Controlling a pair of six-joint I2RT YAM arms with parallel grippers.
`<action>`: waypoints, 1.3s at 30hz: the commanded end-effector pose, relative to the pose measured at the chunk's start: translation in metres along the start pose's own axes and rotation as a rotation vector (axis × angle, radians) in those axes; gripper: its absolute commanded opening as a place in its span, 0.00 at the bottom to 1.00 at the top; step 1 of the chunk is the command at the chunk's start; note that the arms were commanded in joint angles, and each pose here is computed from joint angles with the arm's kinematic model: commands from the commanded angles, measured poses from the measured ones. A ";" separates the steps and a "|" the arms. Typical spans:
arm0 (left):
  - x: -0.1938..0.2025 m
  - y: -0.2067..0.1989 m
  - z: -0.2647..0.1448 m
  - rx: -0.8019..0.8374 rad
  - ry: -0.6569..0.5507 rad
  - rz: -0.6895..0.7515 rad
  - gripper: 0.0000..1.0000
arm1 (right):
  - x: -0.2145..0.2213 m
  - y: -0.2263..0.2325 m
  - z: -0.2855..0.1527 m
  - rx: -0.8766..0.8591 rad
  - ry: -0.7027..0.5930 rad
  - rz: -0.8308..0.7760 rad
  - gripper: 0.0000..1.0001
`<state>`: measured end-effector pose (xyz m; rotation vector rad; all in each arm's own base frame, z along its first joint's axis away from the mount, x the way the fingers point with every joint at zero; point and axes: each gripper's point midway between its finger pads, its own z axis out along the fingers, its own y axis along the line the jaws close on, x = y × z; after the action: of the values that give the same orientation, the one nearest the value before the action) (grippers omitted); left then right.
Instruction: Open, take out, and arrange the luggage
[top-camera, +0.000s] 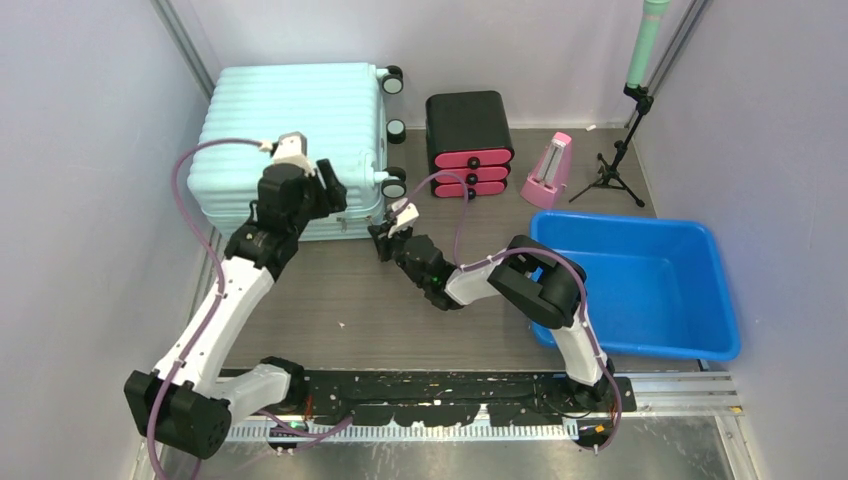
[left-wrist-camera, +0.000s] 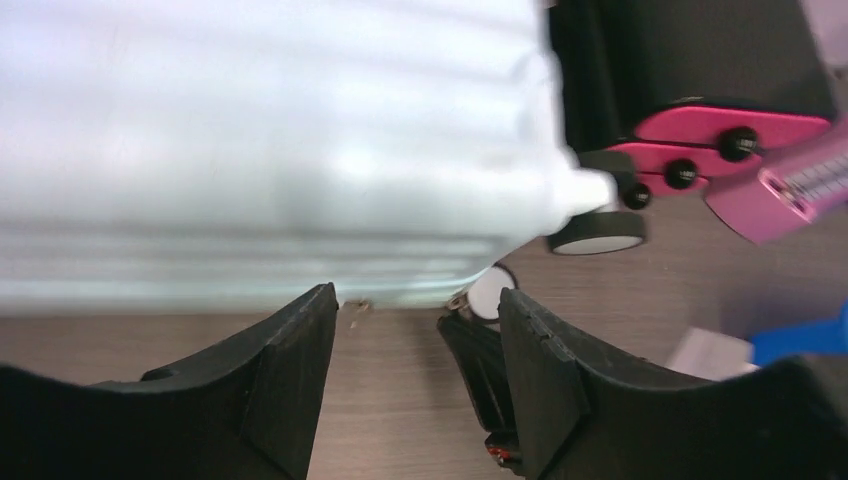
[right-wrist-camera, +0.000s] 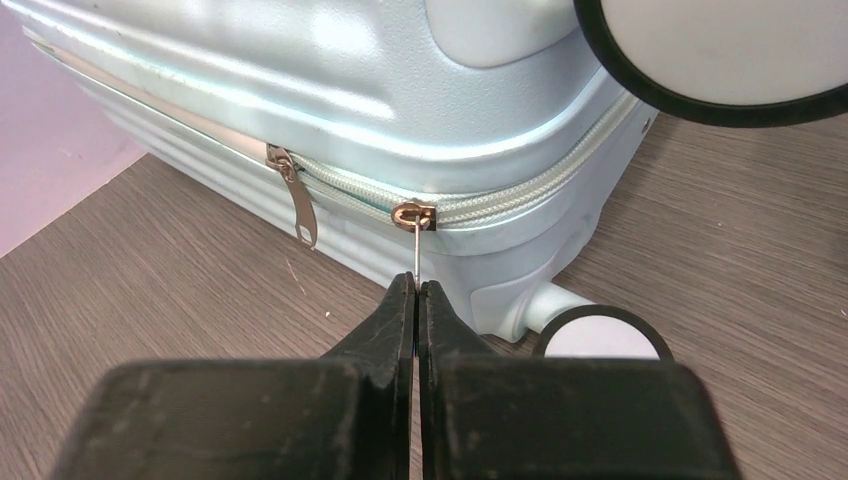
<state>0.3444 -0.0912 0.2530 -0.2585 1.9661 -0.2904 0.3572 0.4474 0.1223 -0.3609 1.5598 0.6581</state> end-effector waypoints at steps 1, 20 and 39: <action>-0.033 -0.054 -0.012 0.319 -0.003 0.473 0.64 | -0.058 0.009 -0.004 -0.041 -0.179 0.043 0.00; -0.001 -0.134 0.010 1.120 -0.102 1.315 0.87 | -0.053 0.011 -0.004 -0.124 -0.206 -0.025 0.00; 0.021 -0.119 0.084 1.137 0.112 1.339 0.86 | -0.033 0.016 0.000 -0.162 -0.181 -0.061 0.00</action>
<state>0.4205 -0.2190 0.2398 1.6968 1.3822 -0.4183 0.3546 0.4465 0.1249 -0.4713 1.4433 0.7106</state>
